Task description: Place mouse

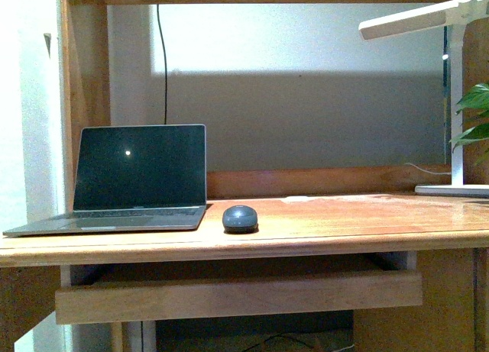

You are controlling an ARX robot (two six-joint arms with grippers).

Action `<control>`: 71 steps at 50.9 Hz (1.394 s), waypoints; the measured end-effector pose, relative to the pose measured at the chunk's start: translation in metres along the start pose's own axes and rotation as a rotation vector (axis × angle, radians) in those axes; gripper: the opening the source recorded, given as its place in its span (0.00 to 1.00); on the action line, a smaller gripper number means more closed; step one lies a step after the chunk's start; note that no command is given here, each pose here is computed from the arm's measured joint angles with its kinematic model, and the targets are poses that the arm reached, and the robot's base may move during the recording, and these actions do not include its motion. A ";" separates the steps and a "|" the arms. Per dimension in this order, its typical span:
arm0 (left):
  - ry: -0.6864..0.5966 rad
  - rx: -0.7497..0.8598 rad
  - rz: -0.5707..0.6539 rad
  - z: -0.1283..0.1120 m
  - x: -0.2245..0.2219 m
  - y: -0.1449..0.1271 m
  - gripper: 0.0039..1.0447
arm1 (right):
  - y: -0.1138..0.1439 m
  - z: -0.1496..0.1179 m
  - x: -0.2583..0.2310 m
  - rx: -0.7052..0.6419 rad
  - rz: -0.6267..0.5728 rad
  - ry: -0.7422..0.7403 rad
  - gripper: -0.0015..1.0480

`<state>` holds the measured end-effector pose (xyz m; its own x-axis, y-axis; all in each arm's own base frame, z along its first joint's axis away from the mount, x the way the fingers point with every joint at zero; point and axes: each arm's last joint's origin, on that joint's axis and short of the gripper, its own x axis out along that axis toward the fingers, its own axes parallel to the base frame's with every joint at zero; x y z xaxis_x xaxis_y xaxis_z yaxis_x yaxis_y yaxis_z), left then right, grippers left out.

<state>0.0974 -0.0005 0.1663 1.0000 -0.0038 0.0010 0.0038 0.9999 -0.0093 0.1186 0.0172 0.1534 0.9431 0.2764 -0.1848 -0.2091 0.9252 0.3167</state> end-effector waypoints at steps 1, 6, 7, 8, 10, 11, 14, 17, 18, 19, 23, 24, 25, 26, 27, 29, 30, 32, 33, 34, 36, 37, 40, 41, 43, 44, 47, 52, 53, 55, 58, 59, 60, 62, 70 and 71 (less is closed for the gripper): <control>0.000 0.000 0.000 0.000 0.000 0.000 0.93 | -0.002 -0.001 -0.005 0.006 0.002 -0.001 0.93; 0.000 0.000 -0.001 0.000 0.000 0.000 0.93 | -0.006 0.008 -0.021 -0.104 -0.150 -0.170 0.82; 0.000 0.000 -0.001 0.000 0.000 0.000 0.93 | -0.006 0.011 -0.024 -0.134 -0.192 -0.210 0.79; 0.000 0.000 0.000 0.000 0.000 0.000 0.93 | -0.006 0.012 -0.026 -0.161 -0.216 -0.233 0.76; 0.000 0.000 -0.001 0.000 0.000 0.000 0.93 | -0.006 0.013 -0.027 -0.194 -0.231 -0.247 0.71; 0.000 0.000 -0.001 0.000 0.000 0.000 0.93 | -0.006 0.013 -0.027 -0.211 -0.232 -0.246 0.68; 0.000 0.000 -0.001 0.000 0.000 0.000 0.93 | -0.006 0.013 -0.027 -0.246 -0.237 -0.243 0.58; 0.000 0.000 -0.001 0.000 0.000 0.000 0.93 | -0.006 0.013 -0.028 -0.266 -0.242 -0.241 0.47; 0.000 0.000 -0.001 0.000 0.000 0.000 0.93 | -0.006 0.013 -0.028 -0.272 -0.242 -0.241 0.43; 0.000 0.000 -0.001 0.000 0.000 0.000 0.93 | -0.006 0.013 -0.028 -0.274 -0.241 -0.242 0.40; 0.000 0.000 -0.001 0.000 0.000 0.000 0.93 | -0.006 0.013 -0.028 -0.282 -0.243 -0.242 0.25; 0.000 0.000 -0.001 0.000 0.000 0.000 0.93 | -0.006 0.013 -0.028 -0.284 -0.243 -0.242 0.22; 0.000 0.000 -0.001 0.000 0.000 0.000 0.93 | -0.006 0.013 -0.028 -0.285 -0.243 -0.242 0.18; 0.000 0.000 -0.001 0.000 0.000 0.000 0.93 | -0.006 0.013 -0.028 -0.288 -0.243 -0.242 0.15; 0.000 0.000 -0.001 0.000 0.000 0.000 0.93 | -0.006 0.013 -0.028 -0.288 -0.243 -0.242 0.13; 0.000 0.000 -0.001 0.000 0.000 0.000 0.93 | -0.006 0.013 -0.028 -0.291 -0.244 -0.242 0.07; 0.000 0.000 -0.001 0.000 0.000 0.000 0.93 | -0.006 0.013 -0.028 -0.291 -0.244 -0.242 0.04; 0.000 0.000 -0.001 0.000 0.000 0.000 0.93 | -0.006 0.013 -0.028 -0.295 -0.244 -0.241 0.03; 0.000 0.000 -0.001 0.000 0.000 0.000 0.93 | -0.006 0.013 -0.028 -0.295 -0.244 -0.241 0.03; 0.000 0.000 -0.001 0.000 0.000 0.000 0.93 | -0.006 0.013 -0.028 -0.295 -0.244 -0.241 0.03; 0.000 0.000 -0.001 0.000 0.000 0.000 0.93 | -0.006 0.013 -0.028 -0.295 -0.244 -0.241 0.03; 0.000 0.000 -0.001 0.000 0.000 0.000 0.93 | -0.006 0.013 -0.028 -0.295 -0.244 -0.241 0.03; 0.000 0.000 -0.001 0.000 0.000 0.000 0.93 | -0.006 0.013 -0.028 -0.295 -0.244 -0.241 0.03; 0.000 0.000 -0.001 0.000 0.000 0.000 0.93 | -0.006 0.013 -0.028 -0.295 -0.244 -0.241 0.03; 0.000 0.000 -0.001 0.000 0.000 0.000 0.93 | -0.006 0.013 -0.028 -0.295 -0.244 -0.241 0.03; 0.000 0.000 -0.001 0.000 0.000 0.000 0.93 | -0.006 0.013 -0.028 -0.295 -0.244 -0.241 0.03; 0.000 0.000 -0.001 0.000 0.000 0.000 0.93 | -0.006 0.013 -0.028 -0.296 -0.244 -0.241 0.03; 0.000 0.000 -0.001 0.000 0.000 0.000 0.93 | -0.006 0.013 -0.028 -0.297 -0.245 -0.241 0.22; 0.000 0.000 -0.001 0.000 0.000 0.000 0.93 | -0.006 0.013 -0.028 -0.297 -0.245 -0.241 0.26; 0.000 0.000 -0.001 0.000 0.000 0.000 0.93 | -0.006 0.013 -0.028 -0.297 -0.245 -0.241 0.34; 0.000 0.000 -0.001 0.000 0.000 0.000 0.93 | -0.006 0.013 -0.028 -0.297 -0.245 -0.241 0.44; 0.000 0.000 -0.001 0.000 0.000 0.000 0.93 | -0.006 0.013 -0.028 -0.297 -0.245 -0.241 0.45; 0.000 0.000 -0.001 0.000 0.000 0.000 0.93 | -0.006 0.013 -0.028 -0.297 -0.245 -0.241 0.49; 0.000 0.000 -0.001 0.000 0.000 0.000 0.93 | -0.006 0.013 -0.028 -0.297 -0.245 -0.241 0.59; 0.000 0.000 -0.001 0.000 0.000 0.000 0.93 | -0.006 0.013 -0.028 -0.297 -0.245 -0.241 0.89; 0.000 0.000 -0.001 0.000 0.000 0.000 0.93 | -0.006 0.013 -0.028 -0.297 -0.245 -0.241 0.92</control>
<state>0.0973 -0.0005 0.1663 1.0000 -0.0050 0.0013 0.0050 0.9999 -0.0090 0.0971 0.0003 0.1687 0.9999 0.0046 0.0120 -0.0046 1.0000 0.0040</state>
